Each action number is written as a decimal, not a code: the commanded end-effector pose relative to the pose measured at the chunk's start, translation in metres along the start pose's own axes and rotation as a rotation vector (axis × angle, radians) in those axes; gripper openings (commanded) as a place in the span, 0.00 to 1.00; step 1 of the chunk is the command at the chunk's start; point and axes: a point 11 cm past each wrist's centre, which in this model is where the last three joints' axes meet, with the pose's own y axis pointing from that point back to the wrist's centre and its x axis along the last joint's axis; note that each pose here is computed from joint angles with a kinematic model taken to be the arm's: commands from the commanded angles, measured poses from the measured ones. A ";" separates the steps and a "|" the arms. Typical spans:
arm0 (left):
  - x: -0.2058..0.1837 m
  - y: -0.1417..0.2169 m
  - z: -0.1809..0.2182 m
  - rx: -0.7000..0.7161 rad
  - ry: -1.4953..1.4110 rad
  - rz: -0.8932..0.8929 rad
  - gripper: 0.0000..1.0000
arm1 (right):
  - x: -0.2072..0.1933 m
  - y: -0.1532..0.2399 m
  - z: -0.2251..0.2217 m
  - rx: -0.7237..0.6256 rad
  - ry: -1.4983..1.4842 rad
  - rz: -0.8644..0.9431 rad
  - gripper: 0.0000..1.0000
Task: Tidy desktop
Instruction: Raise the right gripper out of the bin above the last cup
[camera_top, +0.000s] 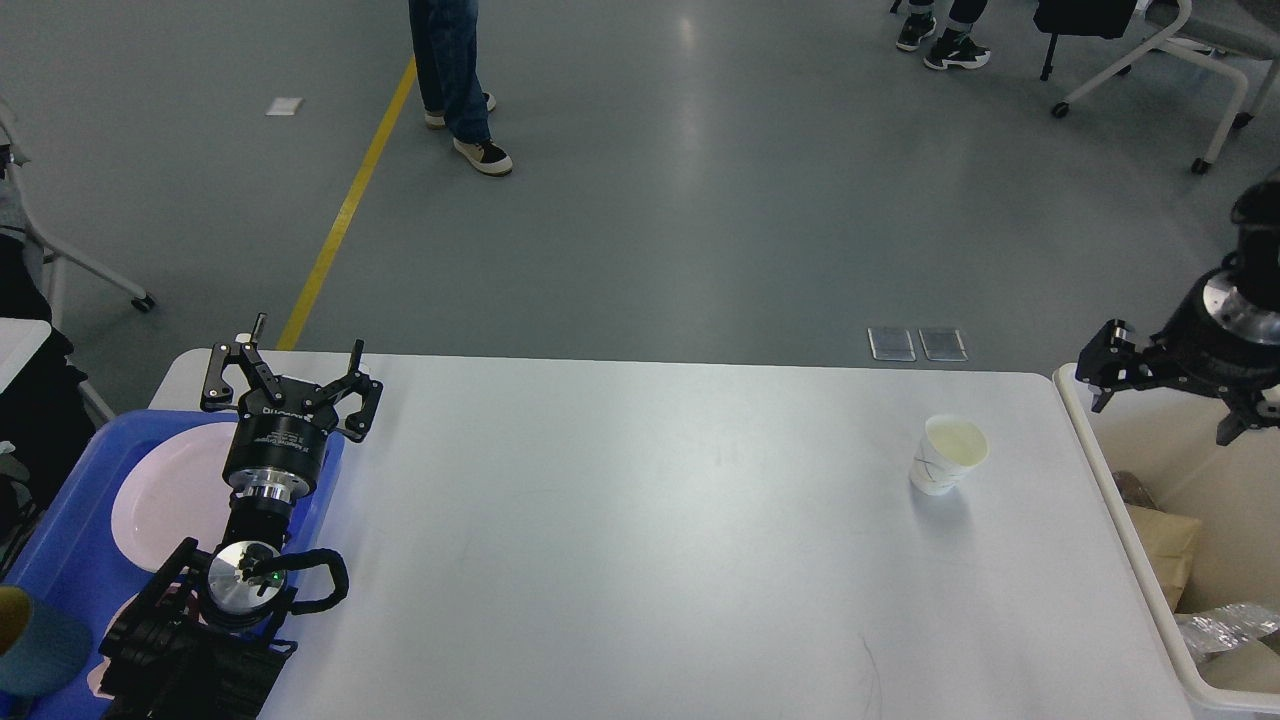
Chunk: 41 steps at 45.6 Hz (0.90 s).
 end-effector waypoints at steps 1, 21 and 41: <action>0.000 0.000 0.000 0.001 0.000 0.000 0.96 | -0.016 0.075 -0.033 0.050 0.142 -0.041 1.00; 0.000 0.000 0.000 0.001 0.000 0.000 0.96 | -0.094 0.179 -0.072 0.168 0.377 -0.019 1.00; 0.000 -0.001 0.000 0.001 0.000 -0.001 0.96 | -0.098 0.184 -0.078 0.204 0.392 -0.018 1.00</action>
